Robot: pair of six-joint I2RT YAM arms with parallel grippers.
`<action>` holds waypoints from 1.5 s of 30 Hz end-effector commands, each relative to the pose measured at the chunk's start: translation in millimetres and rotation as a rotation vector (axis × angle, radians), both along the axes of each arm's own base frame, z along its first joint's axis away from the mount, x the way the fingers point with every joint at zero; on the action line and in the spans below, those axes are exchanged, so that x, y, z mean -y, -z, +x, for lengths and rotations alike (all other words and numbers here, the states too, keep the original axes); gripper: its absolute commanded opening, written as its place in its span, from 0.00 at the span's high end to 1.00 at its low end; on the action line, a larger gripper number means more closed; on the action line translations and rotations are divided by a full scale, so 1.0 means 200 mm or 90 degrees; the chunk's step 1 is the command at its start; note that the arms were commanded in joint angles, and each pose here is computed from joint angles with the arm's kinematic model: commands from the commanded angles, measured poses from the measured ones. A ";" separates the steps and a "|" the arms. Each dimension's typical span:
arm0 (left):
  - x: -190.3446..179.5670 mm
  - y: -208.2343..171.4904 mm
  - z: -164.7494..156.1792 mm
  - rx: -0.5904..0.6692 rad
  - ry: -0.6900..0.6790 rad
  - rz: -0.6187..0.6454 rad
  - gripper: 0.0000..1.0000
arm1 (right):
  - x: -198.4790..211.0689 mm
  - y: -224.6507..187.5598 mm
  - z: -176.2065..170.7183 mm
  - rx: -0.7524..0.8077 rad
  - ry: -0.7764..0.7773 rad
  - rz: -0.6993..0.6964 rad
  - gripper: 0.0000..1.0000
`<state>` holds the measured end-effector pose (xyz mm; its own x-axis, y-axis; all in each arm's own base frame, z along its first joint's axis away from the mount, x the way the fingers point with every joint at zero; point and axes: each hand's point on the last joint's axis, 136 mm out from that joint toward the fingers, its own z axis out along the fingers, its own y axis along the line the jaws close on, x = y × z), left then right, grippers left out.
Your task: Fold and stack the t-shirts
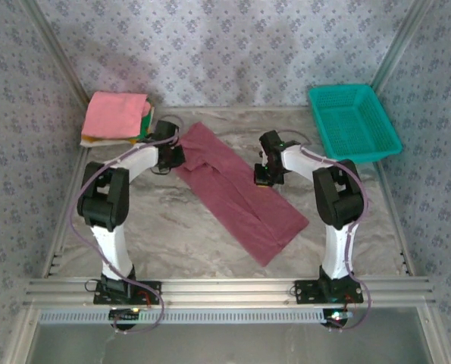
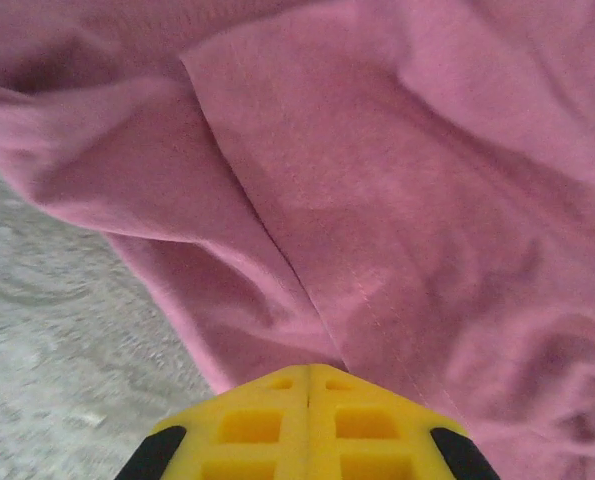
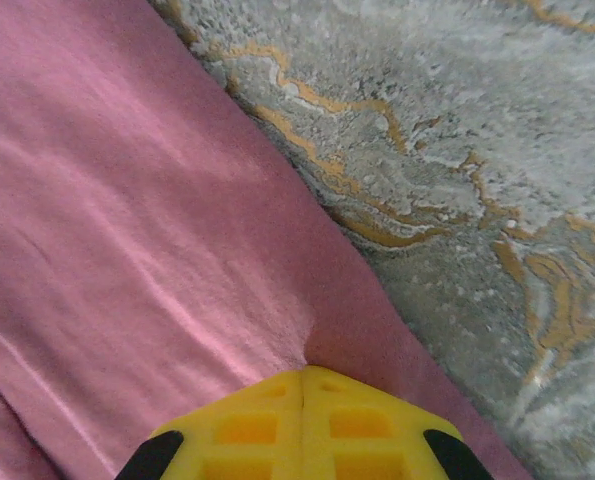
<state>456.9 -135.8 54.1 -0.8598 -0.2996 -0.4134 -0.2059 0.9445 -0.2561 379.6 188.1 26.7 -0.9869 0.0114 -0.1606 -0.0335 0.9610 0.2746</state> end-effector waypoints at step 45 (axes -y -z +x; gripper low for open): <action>0.42 -0.46 0.24 0.158 0.198 -0.107 0.65 | -0.15 -0.35 0.69 0.117 0.027 0.172 0.92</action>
